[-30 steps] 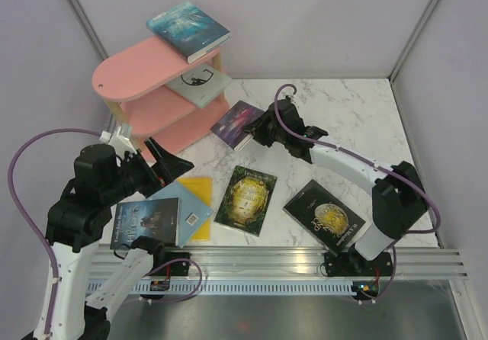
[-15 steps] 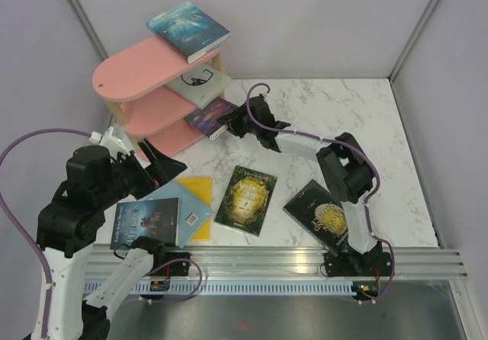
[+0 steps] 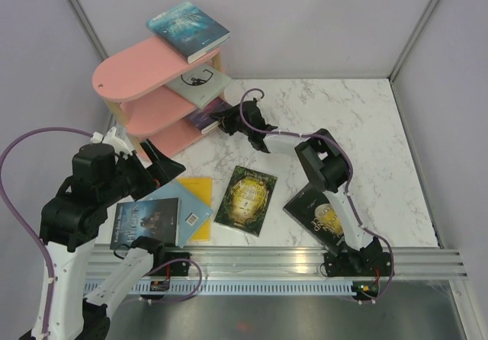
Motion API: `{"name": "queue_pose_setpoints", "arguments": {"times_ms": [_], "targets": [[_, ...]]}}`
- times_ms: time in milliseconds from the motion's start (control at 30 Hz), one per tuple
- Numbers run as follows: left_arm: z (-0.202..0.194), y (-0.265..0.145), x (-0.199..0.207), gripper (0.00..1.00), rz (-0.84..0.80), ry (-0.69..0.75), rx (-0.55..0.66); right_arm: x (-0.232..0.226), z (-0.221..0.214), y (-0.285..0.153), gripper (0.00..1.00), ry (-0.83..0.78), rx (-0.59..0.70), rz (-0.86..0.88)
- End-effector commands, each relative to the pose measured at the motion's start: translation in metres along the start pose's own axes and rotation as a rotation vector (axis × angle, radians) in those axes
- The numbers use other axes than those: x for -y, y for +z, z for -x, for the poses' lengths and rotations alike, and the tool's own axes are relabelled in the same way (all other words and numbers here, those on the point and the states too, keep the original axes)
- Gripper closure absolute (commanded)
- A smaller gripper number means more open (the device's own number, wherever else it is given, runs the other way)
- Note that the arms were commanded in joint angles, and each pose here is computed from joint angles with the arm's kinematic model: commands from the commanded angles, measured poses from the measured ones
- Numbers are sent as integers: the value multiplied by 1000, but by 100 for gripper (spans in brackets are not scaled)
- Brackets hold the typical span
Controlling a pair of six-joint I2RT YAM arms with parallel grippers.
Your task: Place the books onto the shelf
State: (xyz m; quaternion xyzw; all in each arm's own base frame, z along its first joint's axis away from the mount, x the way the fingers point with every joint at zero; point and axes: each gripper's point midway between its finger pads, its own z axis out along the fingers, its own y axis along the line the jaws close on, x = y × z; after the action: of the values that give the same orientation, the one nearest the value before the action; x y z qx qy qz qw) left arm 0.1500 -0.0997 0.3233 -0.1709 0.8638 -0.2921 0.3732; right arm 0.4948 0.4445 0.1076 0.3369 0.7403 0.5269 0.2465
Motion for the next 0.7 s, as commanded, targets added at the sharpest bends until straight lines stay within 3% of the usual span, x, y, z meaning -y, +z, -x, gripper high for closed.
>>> {"name": "queue_pose_setpoints", "arguments": {"times_ms": [0,67,100,133,167,300,333,667], "targets": [[2,4,-8,0,31,20,15,-18,18,18,100,58,42,81],[1,7,-10,0,39,18,6,-11,21,23,100,72,27,77],[1,9,-9,0,35,19,6,-10,21,25,95,86,17,80],[0,10,-10,0,36,17,3,-3,21,27,83,94,-3,75],[-1,11,-12,0,40,14,-2,1,21,27,58,98,-13,68],[-1,14,-11,0,33,18,3,17,22,11,30,81,-39,18],[-1,14,-11,0,30,21,0,21,24,7,15,75,-39,6],[-4,21,-7,0,-7,37,-19,45,12,-35,9,15,-125,-103]]}}
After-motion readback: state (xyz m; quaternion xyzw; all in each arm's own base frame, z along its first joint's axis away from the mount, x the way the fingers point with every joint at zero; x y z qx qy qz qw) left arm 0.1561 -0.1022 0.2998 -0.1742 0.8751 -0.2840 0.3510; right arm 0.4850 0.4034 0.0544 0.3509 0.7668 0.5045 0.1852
